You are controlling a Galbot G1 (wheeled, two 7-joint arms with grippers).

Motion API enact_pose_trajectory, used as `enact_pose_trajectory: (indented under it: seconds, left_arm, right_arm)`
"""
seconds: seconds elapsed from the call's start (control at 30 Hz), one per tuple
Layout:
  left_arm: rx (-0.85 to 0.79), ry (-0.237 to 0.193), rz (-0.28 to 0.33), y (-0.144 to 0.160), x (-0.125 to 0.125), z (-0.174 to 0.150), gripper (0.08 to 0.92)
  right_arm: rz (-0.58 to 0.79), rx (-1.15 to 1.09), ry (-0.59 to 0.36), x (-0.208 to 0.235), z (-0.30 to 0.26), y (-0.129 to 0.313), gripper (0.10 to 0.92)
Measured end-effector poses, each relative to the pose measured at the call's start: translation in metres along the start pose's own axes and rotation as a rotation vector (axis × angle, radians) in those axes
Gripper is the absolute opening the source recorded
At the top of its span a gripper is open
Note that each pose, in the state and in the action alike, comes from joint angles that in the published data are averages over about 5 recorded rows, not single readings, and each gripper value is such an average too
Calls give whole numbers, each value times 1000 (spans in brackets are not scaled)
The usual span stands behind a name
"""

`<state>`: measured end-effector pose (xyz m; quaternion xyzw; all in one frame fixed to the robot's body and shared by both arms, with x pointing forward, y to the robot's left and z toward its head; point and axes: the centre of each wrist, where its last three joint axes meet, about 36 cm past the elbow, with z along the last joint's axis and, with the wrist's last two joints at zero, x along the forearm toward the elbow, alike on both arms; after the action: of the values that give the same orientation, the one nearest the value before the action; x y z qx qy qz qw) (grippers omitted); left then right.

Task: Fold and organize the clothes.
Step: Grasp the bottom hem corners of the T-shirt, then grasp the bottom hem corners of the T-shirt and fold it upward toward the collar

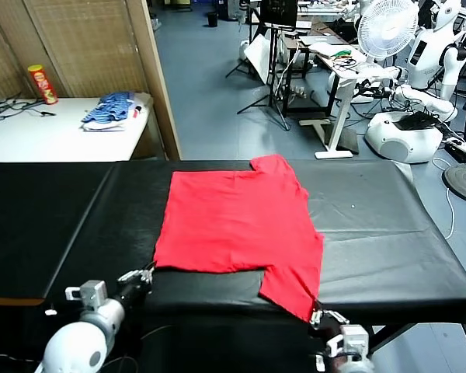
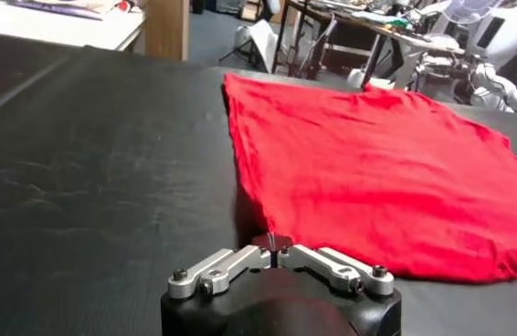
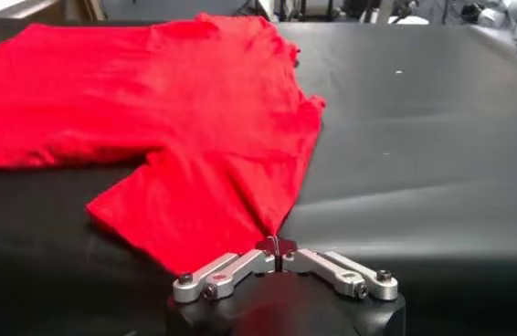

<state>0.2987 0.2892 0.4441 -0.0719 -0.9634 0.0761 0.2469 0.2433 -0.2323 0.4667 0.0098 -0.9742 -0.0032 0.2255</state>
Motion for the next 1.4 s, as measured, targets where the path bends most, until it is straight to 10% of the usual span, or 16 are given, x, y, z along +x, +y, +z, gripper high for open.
enact_pose_trajectory:
  seconds: [0.57, 1.17, 1.4]
  left_arm:
    - [39, -177, -9, -15, -27, -19, 125]
    - [-105, -155, -127, 9, -89, -15, 125]
    - [-123, -157, -127, 12, -100, -21, 150]
  right_arm:
    - [-70, -8, -205, -141, -18, -27, 122]
    - [-158, 13, -193, -254, -32, -28, 125]
    - [-183, 28, -135, -239, -32, -40, 410]
